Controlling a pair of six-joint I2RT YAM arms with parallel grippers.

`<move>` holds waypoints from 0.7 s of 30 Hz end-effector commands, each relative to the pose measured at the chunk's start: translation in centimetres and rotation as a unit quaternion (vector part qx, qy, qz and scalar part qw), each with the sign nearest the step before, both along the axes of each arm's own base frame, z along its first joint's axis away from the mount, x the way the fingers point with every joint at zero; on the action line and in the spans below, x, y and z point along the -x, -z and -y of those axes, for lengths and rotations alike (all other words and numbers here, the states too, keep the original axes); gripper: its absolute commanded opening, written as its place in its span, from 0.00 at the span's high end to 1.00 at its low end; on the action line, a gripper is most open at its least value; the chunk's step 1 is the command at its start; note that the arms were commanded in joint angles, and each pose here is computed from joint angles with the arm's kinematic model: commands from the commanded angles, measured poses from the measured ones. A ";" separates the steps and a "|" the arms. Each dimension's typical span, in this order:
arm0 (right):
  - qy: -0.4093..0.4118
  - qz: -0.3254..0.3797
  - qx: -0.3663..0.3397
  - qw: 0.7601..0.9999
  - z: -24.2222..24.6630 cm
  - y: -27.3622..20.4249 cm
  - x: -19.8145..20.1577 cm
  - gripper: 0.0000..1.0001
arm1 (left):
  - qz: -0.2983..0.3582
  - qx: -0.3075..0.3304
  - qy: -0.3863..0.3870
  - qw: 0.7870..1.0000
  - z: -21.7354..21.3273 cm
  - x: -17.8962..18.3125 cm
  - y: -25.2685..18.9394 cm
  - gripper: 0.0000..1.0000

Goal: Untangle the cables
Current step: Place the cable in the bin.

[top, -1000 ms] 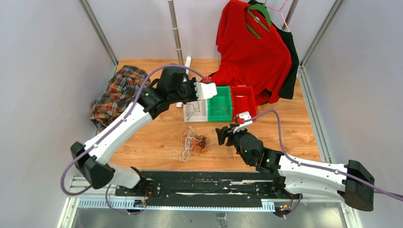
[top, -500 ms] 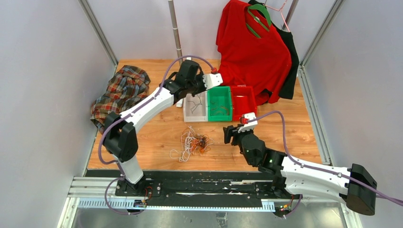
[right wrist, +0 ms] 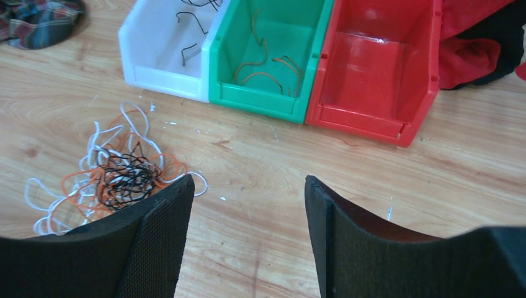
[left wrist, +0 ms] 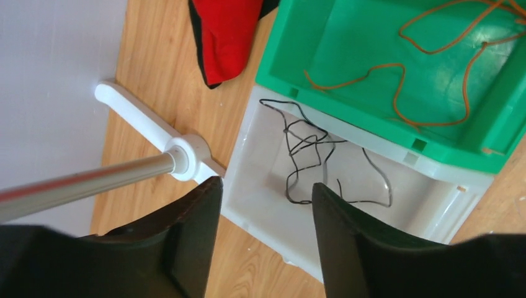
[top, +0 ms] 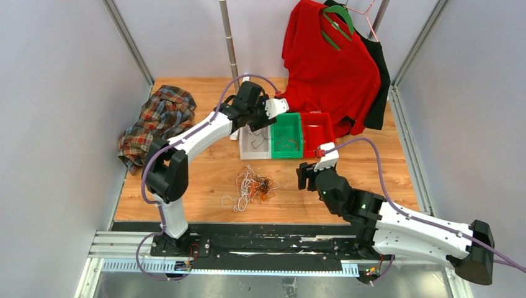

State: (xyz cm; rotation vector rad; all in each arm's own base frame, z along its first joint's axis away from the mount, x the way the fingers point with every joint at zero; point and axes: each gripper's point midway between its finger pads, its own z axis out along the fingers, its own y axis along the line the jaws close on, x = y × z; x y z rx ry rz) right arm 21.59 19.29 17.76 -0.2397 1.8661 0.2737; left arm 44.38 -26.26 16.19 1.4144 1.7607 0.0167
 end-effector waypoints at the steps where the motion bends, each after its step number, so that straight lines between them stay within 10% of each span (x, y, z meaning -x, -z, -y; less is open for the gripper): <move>1: -0.018 -0.042 0.023 0.999 1.0 -0.8 1.1 0.35 | -0.014 0.001 0.009 1.000 -0.4 1.0 -2.1 0.33; 9: -0.018 -0.048 0.056 0.997 1.8 -1.4 1.3 0.35 | -0.082 0.037 0.007 0.996 -2.9 5.4 -5.2 0.16; 21: -0.040 -0.030 0.039 0.998 -1.6 0.9 -0.1 0.34 | -0.244 -0.016 0.103 0.964 -8.5 20.5 2.8 0.14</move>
